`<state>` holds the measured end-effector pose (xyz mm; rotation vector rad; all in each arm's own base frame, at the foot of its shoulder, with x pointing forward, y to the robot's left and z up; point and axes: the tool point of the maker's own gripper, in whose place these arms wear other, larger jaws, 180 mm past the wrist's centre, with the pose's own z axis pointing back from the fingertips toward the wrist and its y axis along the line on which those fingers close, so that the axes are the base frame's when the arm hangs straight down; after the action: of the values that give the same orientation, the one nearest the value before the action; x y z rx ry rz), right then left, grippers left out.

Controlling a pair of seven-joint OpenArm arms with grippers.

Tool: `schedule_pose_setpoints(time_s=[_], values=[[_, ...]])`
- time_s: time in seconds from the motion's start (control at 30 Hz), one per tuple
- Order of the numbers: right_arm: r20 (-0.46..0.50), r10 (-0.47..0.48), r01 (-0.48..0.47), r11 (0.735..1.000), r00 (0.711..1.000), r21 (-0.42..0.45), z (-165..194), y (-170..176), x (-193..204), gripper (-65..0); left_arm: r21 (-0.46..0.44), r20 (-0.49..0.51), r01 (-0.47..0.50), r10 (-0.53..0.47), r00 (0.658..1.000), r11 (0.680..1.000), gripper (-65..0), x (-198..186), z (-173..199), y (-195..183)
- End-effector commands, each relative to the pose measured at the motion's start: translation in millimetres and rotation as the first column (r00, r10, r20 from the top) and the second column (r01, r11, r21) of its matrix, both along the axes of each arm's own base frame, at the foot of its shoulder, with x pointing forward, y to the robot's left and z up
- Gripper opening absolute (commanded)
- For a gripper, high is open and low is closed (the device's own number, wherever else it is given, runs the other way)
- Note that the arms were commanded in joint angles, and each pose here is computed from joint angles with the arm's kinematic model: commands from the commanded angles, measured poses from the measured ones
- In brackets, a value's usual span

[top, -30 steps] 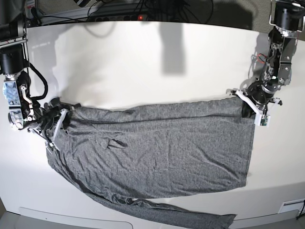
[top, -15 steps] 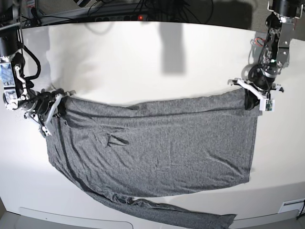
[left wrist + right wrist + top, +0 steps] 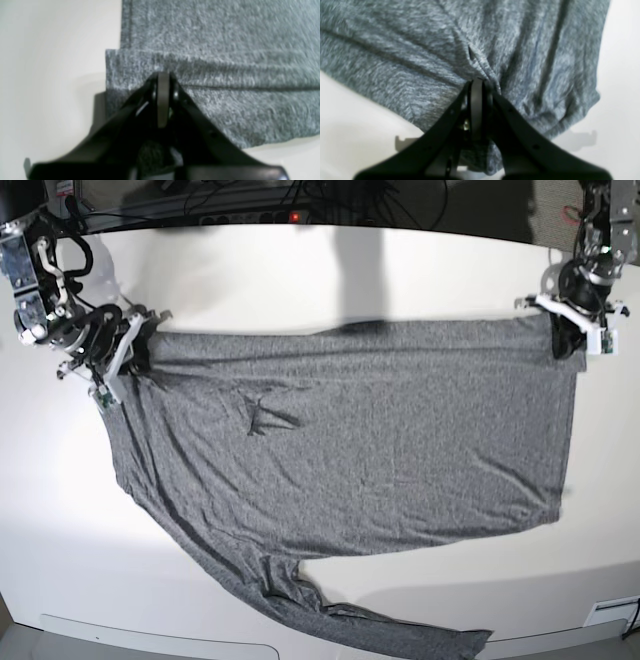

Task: Fold the T-shirt properly
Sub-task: 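Drag the held collar edge back toward the robot with both grippers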

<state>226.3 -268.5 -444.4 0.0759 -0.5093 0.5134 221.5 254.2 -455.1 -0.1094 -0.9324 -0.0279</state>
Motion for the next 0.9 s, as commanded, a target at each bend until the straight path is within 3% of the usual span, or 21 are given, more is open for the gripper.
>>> schedule_pose_setpoints(time_s=[0.0, 0.27, 0.53, 0.7, 0.87], values=[[-0.093, 0.010, -0.016, 0.997, 0.996, -0.073, -8, -16, -25, -65.0, 0.020, -0.085, 0.033, -0.031, 0.996, 0.999, -65.0, -19, -10, 0], [-0.124, -0.047, 0.035, 0.995, 0.991, -0.098, 5, -35, -77, -65.0, 0.072, -0.087, 0.139, -0.133, 0.987, 0.988, -65.0, -48, 8, -19], [-0.058, -0.208, 0.204, 0.976, 0.976, -0.075, 17, -55, -101, -65.0, 0.084, -0.099, 0.192, -0.184, 0.978, 0.978, -65.0, -68, 19, -32], [-0.024, -0.224, 0.220, 0.970, 0.974, -0.101, 16, -61, -108, -65.0, 0.103, -0.114, 0.226, -0.214, 0.970, 0.969, -65.0, -78, 24, -38], [-0.025, -0.228, 0.226, 0.972, 0.973, -0.067, 17, -57, -113, -65.0, 0.104, -0.092, 0.238, -0.229, 0.969, 0.966, -65.0, -75, 33, -43]])
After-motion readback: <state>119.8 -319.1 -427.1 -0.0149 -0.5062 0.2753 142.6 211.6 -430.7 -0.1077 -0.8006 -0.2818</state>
